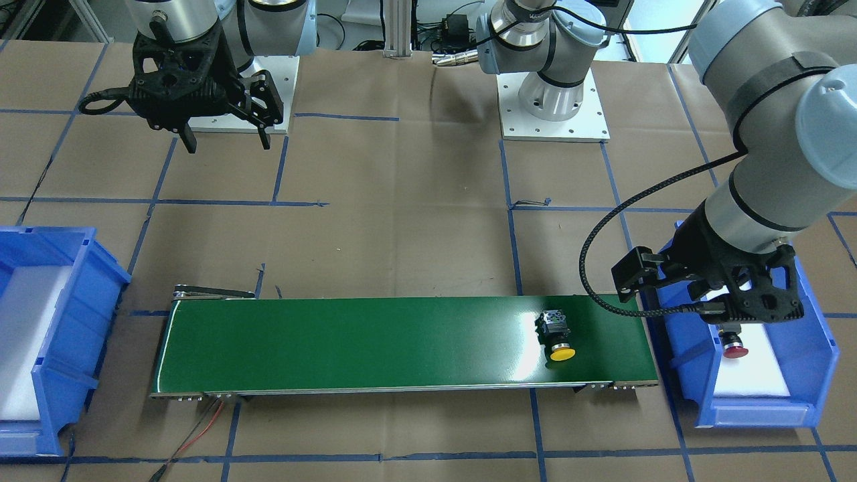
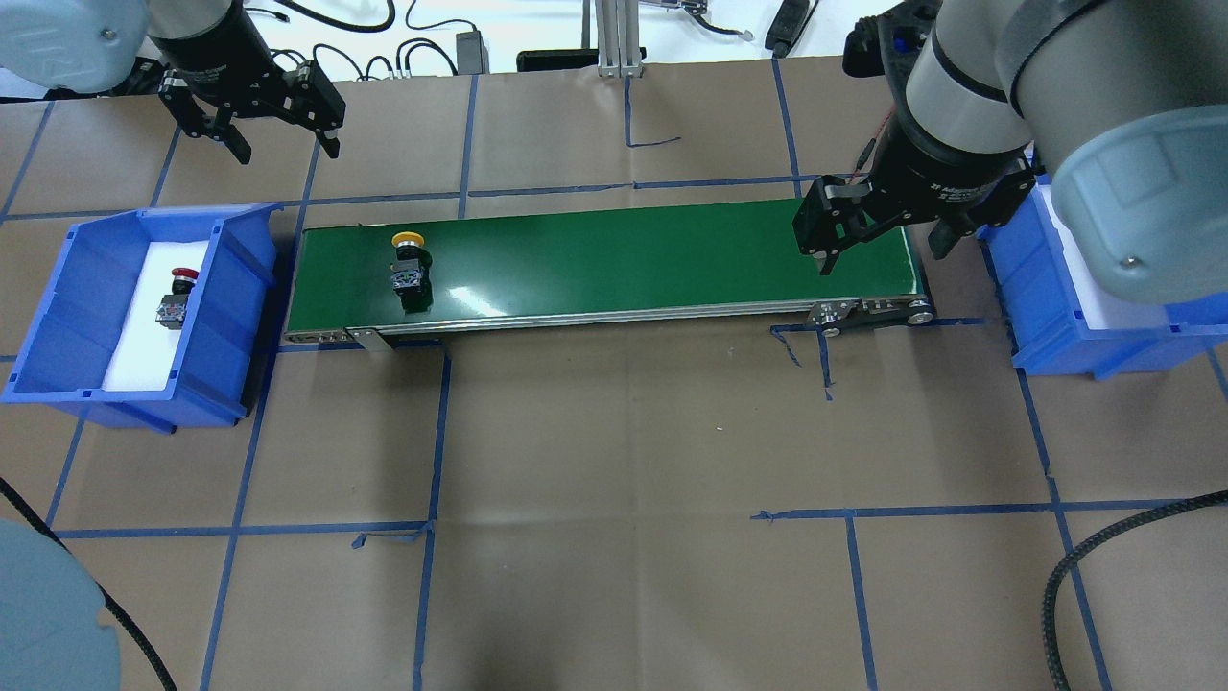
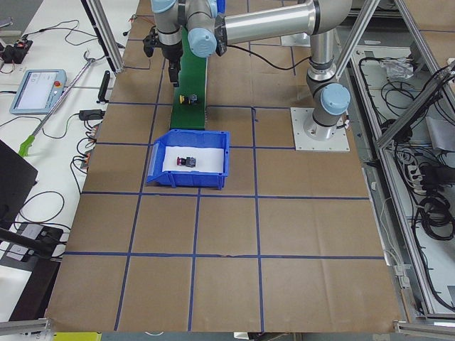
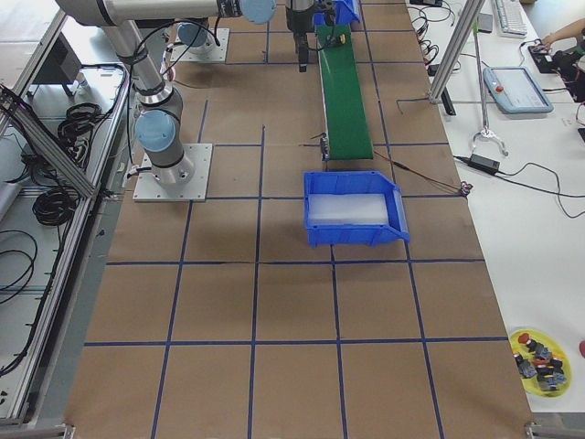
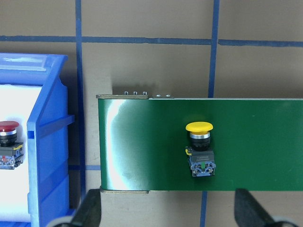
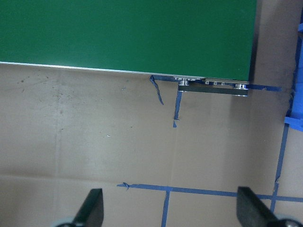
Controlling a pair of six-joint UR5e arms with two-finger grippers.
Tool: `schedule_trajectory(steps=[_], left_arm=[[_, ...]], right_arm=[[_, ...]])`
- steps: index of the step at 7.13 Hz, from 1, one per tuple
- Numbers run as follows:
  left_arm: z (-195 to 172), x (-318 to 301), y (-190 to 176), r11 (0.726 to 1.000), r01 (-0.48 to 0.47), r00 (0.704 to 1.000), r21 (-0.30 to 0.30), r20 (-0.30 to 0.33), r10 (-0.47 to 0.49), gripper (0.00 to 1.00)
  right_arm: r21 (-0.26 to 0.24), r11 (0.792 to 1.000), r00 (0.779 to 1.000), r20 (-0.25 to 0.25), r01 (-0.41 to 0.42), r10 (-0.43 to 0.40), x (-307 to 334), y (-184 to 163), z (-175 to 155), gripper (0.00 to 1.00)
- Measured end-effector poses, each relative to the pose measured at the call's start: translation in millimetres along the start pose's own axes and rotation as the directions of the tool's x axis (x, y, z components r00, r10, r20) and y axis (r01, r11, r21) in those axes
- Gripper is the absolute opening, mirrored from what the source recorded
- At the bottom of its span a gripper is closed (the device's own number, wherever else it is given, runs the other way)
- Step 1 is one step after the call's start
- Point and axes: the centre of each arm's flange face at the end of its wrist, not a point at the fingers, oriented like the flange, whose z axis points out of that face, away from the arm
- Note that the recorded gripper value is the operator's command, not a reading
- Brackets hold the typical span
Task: Transport two buttons from left to right
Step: 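Move the left gripper back over the bin to the red button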
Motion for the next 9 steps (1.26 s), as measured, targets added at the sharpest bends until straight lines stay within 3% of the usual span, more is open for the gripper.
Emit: schedule_trajectory(steps=[3, 9], left_arm=[[-2.6, -25.1, 0.3, 1.000, -0.020, 1.000, 0.005, 0.002, 0.020, 1.00], [35.7, -260.4, 10.8, 0.995, -0.097, 0.995, -0.009, -0.017, 0.097, 0.99]], right_arm=[[0.000, 1.000, 1.000, 0.000, 0.000, 0.000, 0.0, 0.0, 0.0, 1.00], [0.000, 1.000, 1.000, -0.002, 0.000, 0.000, 0.1, 0.0, 0.0, 1.00]])
